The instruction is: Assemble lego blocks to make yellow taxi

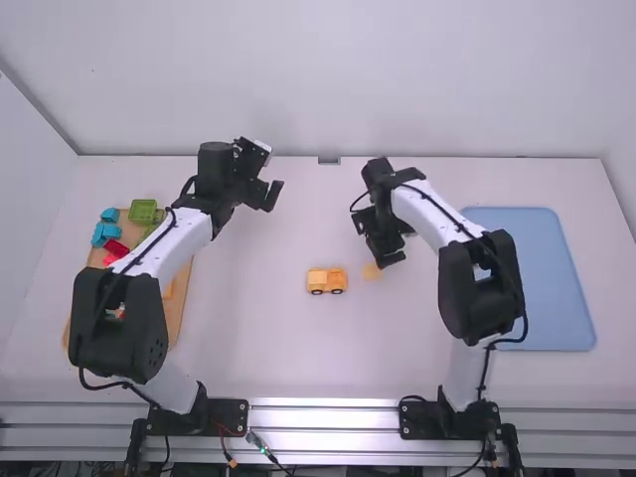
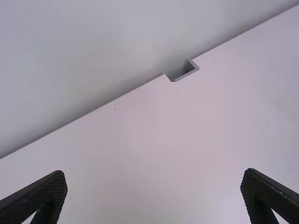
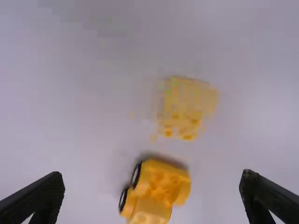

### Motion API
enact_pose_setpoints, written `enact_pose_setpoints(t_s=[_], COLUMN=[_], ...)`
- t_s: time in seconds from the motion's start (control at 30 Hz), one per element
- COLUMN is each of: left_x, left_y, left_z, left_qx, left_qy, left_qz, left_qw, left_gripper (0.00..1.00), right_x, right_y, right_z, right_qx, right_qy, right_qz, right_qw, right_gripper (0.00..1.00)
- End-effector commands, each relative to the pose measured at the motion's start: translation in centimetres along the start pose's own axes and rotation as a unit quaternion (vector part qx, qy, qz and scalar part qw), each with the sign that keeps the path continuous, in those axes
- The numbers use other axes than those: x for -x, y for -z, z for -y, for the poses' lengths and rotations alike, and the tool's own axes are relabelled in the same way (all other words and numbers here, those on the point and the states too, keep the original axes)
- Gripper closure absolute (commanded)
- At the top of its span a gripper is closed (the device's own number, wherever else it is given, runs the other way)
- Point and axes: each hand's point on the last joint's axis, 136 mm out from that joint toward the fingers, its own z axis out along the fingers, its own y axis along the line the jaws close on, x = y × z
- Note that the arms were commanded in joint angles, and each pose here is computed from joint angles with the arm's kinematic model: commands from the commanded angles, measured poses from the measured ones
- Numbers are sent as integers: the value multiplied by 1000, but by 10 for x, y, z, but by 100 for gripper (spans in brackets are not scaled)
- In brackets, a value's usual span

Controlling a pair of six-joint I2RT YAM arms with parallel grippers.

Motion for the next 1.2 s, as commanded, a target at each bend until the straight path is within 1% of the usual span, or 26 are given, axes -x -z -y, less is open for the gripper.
enact_pose_setpoints(t_s=[0.0,0.03,0.1,0.13,0.17,0.2,0.23,0.3,0.33,0.43,0.53,0.57,0.6,0.63,0.7,0.77,0.8,0.83,0.87,0.9,0.93,1.0,1.03,1.07,1.1,1.17], left_x=[6,5,5,5,6,6,6,5,5,1,-5,-8,-10,-11,-13,-14,-14,-14,-15,-15,-15,-15,-16,-17,-20,-22], left_y=[6,6,6,6,6,6,6,6,6,6,6,6,6,7,6,5,5,5,5,4,4,3,2,2,2,2], left_z=[2,2,2,2,1,1,1,1,1,-4,-5,-9,-11,-12,-11,-8,-8,-8,-10,-10,-10,-6,-6,-5,-5,-4], left_qx=[-4,-3,-3,-3,-3,-3,-3,-2,-2,12,22,34,41,43,40,38,38,39,41,41,42,39,39,39,38,37], left_qy=[-3,-3,-4,-4,-4,-4,-4,-3,-3,5,4,4,5,5,6,4,4,4,5,5,4,1,1,1,2,3], left_qz=[9,9,9,9,9,9,9,8,8,-1,-16,-21,-24,-25,-27,-27,-27,-25,-24,-22,-21,-17,-17,-17,-21,-25], left_qw=[1000,1000,1000,1000,1000,1000,1000,1000,1000,1000,1000,999,999,999,999,999,999,999,999,999,999,999,999,999,999,999], left_gripper=[1,1,1,1,1,1,1,1,1,1,1,1,1,1,1,1,1,1,1,1,1,0,1,1,1,1], right_x=[11,12,24,26,35,43,55,71,88,109,117,119,120,117,101,67,65,46,34,17,11,-11,-13,-20,-21,-20], right_y=[25,27,43,44,47,48,50,54,59,65,67,69,70,70,71,70,70,70,70,73,75,85,86,92,94,95], right_z=[-21,-23,-29,-29,-30,-32,-36,-44,-51,-53,-52,-58,-60,-64,-74,-75,-75,-65,-57,-45,-40,-25,-24,-17,-12,-8], right_qx=[35,38,47,46,38,33,25,15,-4,-35,-38,-31,-26,-17,23,103,108,149,173,210,225,286,291,316,325,325], right_qy=[208,228,389,414,496,542,596,648,693,745,766,782,789,803,844,897,900,924,935,946,948,944,943,938,936,937], right_qz=[3,5,25,29,47,62,87,122,156,184,186,197,198,201,198,170,167,145,131,113,108,98,98,99,98,95], right_qw=[978,973,920,908,866,837,798,752,703,641,614,591,581,561,498,396,387,321,279,219,199,131,127,105,93,86], right_gripper=[1,1,1,1,1,1,1,1,1,1,1,1,1,1,1,1,1,1,1,1,1,1,1,1,1,1])
